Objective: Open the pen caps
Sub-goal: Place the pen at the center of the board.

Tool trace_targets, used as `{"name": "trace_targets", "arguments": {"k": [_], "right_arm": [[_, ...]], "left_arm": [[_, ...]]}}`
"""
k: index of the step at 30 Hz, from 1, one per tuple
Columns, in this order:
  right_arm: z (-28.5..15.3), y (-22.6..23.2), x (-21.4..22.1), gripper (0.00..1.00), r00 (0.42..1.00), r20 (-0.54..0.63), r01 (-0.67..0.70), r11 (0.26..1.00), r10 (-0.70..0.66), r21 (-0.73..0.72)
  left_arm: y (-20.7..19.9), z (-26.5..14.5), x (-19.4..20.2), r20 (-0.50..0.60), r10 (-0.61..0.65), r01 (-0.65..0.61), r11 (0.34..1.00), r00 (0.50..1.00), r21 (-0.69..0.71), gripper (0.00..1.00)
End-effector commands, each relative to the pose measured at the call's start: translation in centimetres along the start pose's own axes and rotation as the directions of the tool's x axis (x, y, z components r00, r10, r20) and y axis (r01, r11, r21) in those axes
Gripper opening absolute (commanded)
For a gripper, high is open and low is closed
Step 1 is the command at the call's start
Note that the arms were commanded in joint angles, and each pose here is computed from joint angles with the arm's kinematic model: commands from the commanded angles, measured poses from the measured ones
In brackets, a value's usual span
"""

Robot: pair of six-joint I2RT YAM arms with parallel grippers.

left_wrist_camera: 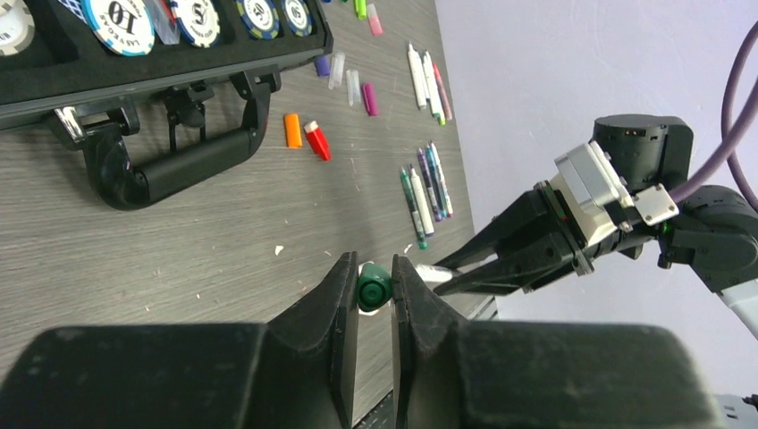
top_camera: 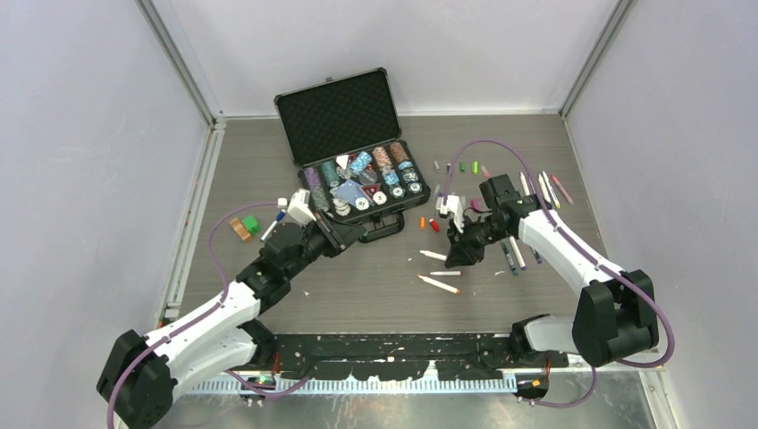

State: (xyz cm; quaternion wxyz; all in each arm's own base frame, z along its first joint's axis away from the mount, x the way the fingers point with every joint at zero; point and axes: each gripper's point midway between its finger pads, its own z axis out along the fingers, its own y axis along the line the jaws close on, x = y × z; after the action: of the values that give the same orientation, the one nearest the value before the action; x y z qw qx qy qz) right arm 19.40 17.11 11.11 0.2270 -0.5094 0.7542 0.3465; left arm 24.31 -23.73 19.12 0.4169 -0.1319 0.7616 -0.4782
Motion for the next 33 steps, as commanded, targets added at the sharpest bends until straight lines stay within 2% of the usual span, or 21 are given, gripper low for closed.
{"name": "trace_targets", "arguments": {"k": [1,6,11,20,28,33], "right_arm": [[-1.7,-1.9,-0.3,0.0,0.999,-0.031,0.034,0.995,-0.031,0.095],[-2.4,-2.7,1.5,0.0,0.992,-0.127,0.012,0.988,0.008,0.156],[-3.3,-3.7,2.4,0.01,0.983,-0.175,-0.012,0.97,0.056,0.242],[-4.0,-5.4,4.3,0.01,0.971,-0.165,-0.107,0.934,0.171,0.34],[-3.7,-6.5,6.5,0.01,0.954,-0.209,-0.123,0.918,0.213,0.377],[-2.7,-6.4,7.7,0.03,0.937,-0.243,-0.16,0.927,0.25,0.339]], "left_arm": [[-1.2,-0.1,0.0,-0.036,0.013,-0.012,0.999,0.999,0.048,0.0],[-1.3,-0.3,0.7,-0.084,0.014,-0.008,0.998,0.996,0.067,0.0],[-1.4,-0.4,1.2,-0.121,0.018,-0.008,0.996,0.992,0.084,0.0],[-2.2,-0.6,2.1,-0.195,0.05,-0.026,0.992,0.979,0.125,0.0],[-2.3,0.5,3.4,-0.271,0.049,-0.008,0.989,0.961,0.15,0.0],[-2.3,1.7,4.5,-0.338,0.039,0.015,0.988,0.94,0.156,0.0]]}}
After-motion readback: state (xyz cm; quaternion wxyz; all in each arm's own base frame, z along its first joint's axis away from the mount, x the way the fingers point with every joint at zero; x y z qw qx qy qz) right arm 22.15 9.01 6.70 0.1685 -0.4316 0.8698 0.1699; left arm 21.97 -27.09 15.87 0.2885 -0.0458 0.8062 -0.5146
